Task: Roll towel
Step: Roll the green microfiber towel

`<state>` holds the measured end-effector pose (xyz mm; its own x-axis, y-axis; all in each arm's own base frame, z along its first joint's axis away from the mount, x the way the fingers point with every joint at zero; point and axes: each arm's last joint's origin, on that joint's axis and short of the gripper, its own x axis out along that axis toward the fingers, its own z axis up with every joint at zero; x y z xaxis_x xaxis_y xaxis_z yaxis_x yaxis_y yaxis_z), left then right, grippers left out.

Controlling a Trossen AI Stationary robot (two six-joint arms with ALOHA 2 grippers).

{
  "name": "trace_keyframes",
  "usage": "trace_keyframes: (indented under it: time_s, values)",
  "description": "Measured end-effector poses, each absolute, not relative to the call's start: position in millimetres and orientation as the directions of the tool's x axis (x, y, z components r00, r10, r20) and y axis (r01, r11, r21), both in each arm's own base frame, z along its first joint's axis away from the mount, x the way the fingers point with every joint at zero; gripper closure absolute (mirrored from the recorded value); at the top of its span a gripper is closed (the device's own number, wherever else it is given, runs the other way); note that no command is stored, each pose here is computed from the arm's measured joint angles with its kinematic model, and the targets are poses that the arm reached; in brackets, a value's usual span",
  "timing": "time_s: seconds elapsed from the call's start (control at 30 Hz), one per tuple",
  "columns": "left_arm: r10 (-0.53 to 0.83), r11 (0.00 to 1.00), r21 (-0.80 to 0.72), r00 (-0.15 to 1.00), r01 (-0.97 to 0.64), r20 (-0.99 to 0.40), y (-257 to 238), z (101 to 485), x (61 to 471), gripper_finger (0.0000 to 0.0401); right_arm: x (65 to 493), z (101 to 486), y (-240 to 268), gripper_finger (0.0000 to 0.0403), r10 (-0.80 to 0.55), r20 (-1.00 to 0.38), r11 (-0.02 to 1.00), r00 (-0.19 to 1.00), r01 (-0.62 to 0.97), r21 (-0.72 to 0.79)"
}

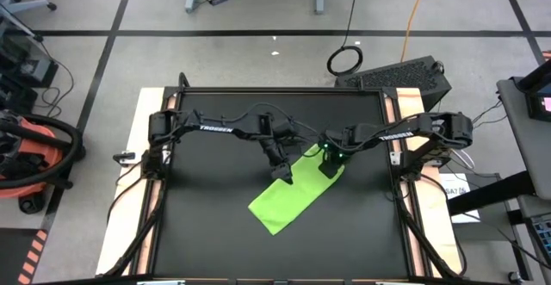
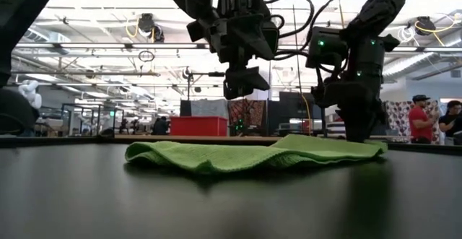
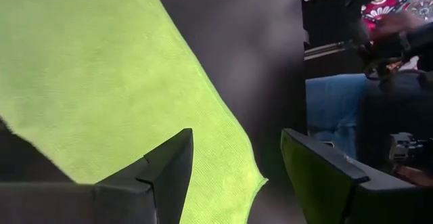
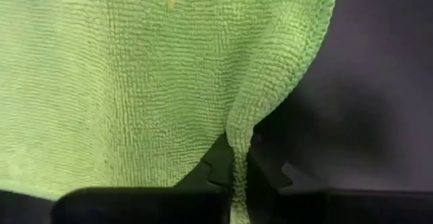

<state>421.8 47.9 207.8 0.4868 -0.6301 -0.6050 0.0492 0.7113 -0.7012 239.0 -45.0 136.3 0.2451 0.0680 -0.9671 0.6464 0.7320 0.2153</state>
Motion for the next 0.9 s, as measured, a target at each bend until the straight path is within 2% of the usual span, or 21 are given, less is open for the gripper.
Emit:
trace_keyframes:
  time_s: [0.13,0.33,0.47,0.57,0.73,0.9]
  values:
    - [-0.655,0.679,-0.732,0.491,0.048,-0.575,54.5,214.8,419.5,0.0170,241.1,140.3,-45.1,0.0396,0.080,-0.970,0.744,0.231,0.634,0.213]
    - [-0.638,0.697,-0.704,0.569,0.139,-0.519,57.6,260.6,416.7,0.0170,242.3,144.3,-44.5,0.0400,0.111,-0.969,0.766,0.222,0.602,0.226]
    - [-0.622,0.706,-0.689,0.606,0.161,-0.495,60.0,284.1,410.9,0.0170,242.5,144.7,-43.8,0.0401,0.138,-0.964,0.767,0.227,0.591,0.249]
    - [-0.618,0.677,-0.726,0.632,0.124,-0.468,58.5,298.1,407.6,0.0170,242.6,145.2,-42.9,0.0402,0.169,-0.958,0.767,0.233,0.579,0.276]
    - [-0.604,0.660,-0.744,0.662,0.104,-0.444,59.8,299.8,412.0,0.0170,241.9,148.7,-42.1,0.0402,0.173,-0.954,0.774,0.245,0.565,0.285]
    - [-0.556,0.694,-0.715,0.693,0.083,-0.459,60.9,298.6,415.3,0.0170,240.0,153.6,-41.9,0.0402,0.170,-0.952,0.777,0.256,0.560,0.289]
